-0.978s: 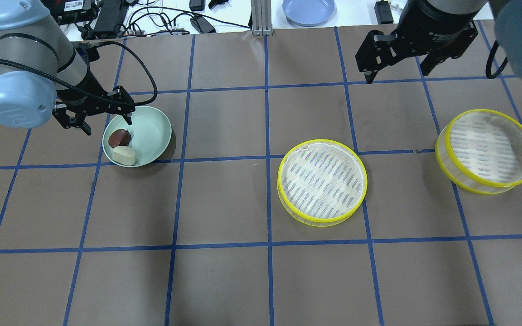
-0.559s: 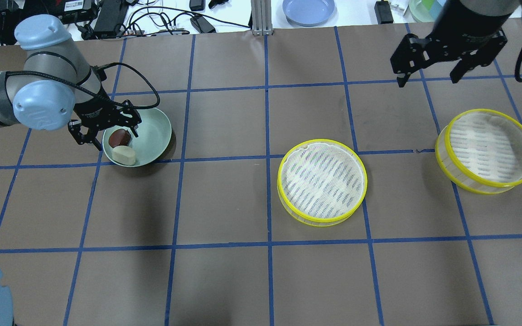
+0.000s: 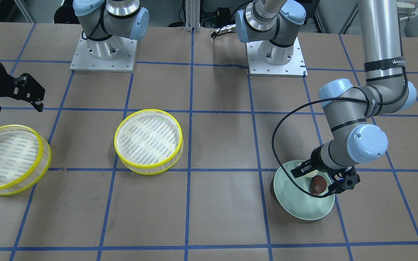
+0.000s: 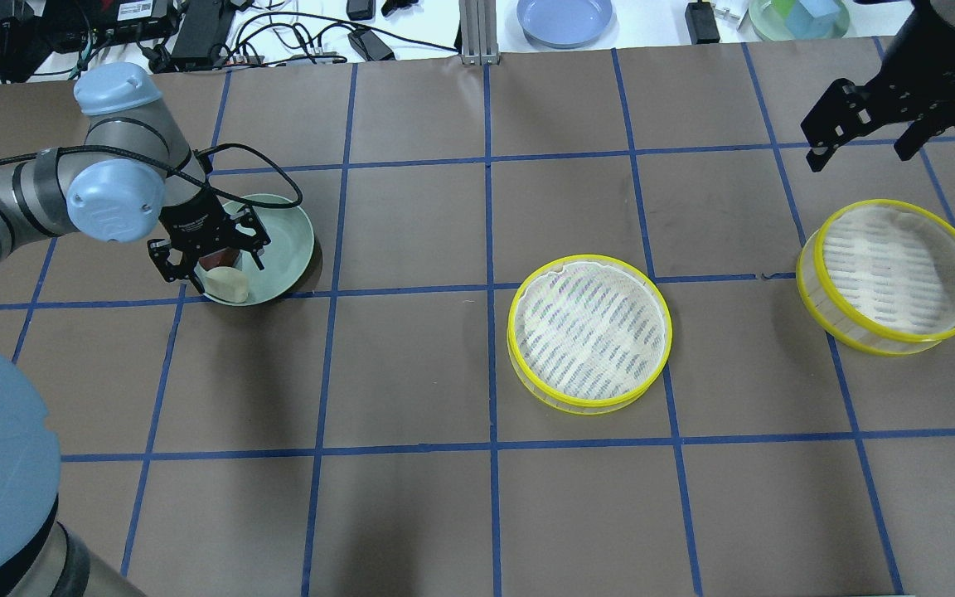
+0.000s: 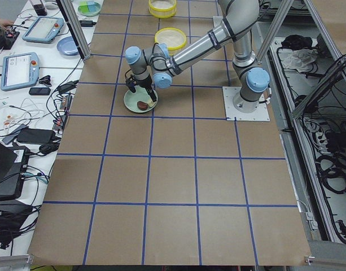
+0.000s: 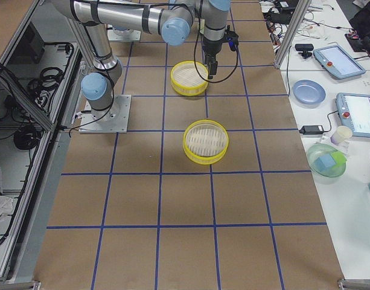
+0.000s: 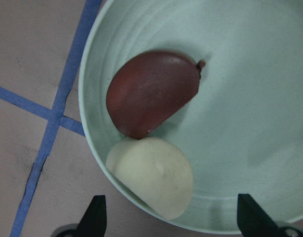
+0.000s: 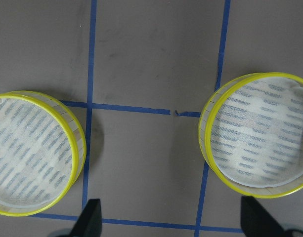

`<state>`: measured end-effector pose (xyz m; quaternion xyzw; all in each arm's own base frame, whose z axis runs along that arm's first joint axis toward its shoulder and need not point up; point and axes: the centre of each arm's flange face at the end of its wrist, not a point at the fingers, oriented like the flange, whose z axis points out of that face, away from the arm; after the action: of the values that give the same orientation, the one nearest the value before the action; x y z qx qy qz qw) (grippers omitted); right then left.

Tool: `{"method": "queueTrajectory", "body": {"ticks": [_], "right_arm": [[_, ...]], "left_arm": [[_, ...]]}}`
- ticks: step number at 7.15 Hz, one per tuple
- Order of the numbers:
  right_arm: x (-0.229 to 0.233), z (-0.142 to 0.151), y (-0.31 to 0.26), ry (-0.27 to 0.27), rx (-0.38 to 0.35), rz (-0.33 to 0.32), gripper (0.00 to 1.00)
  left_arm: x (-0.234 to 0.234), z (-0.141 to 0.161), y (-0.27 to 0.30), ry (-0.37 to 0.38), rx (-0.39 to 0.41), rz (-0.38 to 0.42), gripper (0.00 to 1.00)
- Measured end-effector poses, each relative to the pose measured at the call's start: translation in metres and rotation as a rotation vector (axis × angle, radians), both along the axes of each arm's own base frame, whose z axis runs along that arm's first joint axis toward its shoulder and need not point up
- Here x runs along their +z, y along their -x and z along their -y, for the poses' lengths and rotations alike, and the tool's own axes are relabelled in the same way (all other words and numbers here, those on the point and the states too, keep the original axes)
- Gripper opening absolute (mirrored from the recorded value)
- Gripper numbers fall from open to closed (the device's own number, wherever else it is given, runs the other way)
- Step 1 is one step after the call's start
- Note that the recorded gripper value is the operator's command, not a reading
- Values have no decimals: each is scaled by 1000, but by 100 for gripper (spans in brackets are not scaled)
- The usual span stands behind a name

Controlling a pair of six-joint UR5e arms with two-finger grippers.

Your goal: Stack buns with steamer

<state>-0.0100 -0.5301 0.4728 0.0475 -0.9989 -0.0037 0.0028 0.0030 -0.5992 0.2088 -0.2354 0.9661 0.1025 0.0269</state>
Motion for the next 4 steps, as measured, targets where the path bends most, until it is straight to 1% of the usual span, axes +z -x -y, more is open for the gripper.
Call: {"method": "queueTrajectory", "body": {"ticks": [1,2,3,4], "right_arm": [[-1,0,1,-8,-7,3,100],[-3,0,2,-13,-8,4,100],[-7,2,5,-18,9,-2,100],[-17,9,19,-37,43,-11,100]], "left_arm": [[-5,3,-3,-6,3,15,13],[-8,4,-6,-15,8,35,0],[-10,3,-7,-23,13,42,0],[-11,2,-8,-32,16,40,0]]}}
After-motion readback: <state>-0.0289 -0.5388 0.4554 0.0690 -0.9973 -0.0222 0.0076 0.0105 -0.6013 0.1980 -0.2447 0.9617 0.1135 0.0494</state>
